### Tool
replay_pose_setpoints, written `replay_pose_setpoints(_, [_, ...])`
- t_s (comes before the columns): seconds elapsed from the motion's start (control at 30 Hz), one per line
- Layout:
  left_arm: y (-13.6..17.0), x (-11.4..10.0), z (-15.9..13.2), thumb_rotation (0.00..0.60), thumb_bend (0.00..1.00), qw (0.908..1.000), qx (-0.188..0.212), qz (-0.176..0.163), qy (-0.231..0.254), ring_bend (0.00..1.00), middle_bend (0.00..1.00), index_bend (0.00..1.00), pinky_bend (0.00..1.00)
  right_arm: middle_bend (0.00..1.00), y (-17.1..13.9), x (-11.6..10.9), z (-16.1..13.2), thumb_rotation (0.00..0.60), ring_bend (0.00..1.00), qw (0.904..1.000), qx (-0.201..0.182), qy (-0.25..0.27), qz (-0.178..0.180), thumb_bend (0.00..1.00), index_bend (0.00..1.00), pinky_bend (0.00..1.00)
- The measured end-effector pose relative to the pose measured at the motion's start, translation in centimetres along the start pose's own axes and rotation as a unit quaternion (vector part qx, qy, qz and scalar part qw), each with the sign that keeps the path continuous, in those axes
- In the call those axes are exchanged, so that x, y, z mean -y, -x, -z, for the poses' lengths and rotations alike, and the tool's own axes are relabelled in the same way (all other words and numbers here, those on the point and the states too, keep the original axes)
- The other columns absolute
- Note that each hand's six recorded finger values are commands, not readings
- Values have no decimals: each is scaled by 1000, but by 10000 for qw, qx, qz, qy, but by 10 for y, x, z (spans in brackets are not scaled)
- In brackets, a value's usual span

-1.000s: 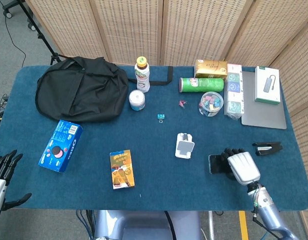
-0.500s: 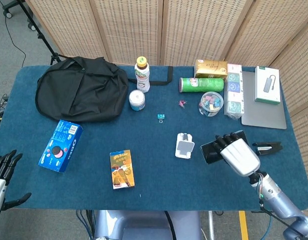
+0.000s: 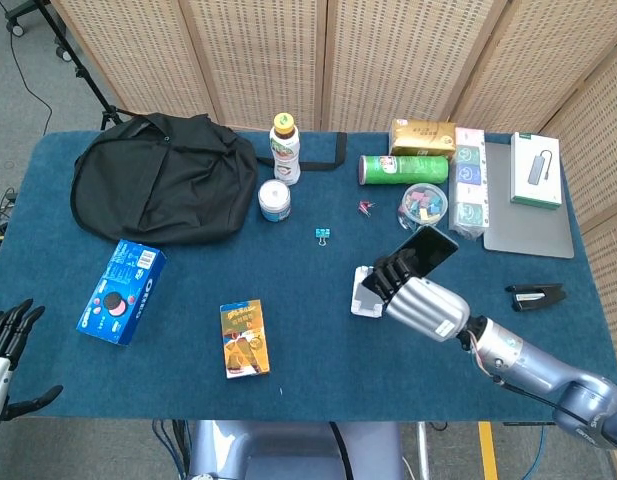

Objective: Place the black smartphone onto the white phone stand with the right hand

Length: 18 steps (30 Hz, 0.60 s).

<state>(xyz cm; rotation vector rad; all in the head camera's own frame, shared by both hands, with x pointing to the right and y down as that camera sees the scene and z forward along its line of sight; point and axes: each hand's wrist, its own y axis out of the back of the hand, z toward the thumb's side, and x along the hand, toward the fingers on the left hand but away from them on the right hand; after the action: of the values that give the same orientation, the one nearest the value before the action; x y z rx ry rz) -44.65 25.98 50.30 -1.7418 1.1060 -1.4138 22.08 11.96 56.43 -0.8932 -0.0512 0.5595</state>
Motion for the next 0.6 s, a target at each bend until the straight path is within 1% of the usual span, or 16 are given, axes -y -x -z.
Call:
replay_pose_setpoints(0.07, [0,0,0,600,0,10000,4,12,-2,0,0,0,0,521,4,2,-11,600,453,9994,-234,-263,25,234,456,460])
replay_pose_setpoints(0.17, [-1,2,0,600,0,10000,14,60,-8,0,0,0,0,520,6,7,-27,600,453,9972,-539,-519,14,234,456,460])
replay_pose_setpoints(0.27, [-1,2,-1,600,0,10000,29,87,12,0,0,0,0,519,9,9,-40,600,453,9942,-761,-755,54,234,457,460])
replay_pose_setpoints(0.4, [-1,-1,0,600,0,10000,36,32,61,0,0,0,0,512,12,12,-48,600,448,9920,-885,-885,134,235,457,460])
replay_pose_setpoints(0.5, [-1,-1,0,600,0,10000,26,25,57,0,0,0,0,502,14,12,-51,600,413,9904,-907,-1000,296,247,457,458])
replay_pose_setpoints(0.6, [-1,-1,0,600,0,10000,12,22,52,0,0,0,0,498,15,12,-54,600,383,9884,-921,-1107,476,258,457,419])
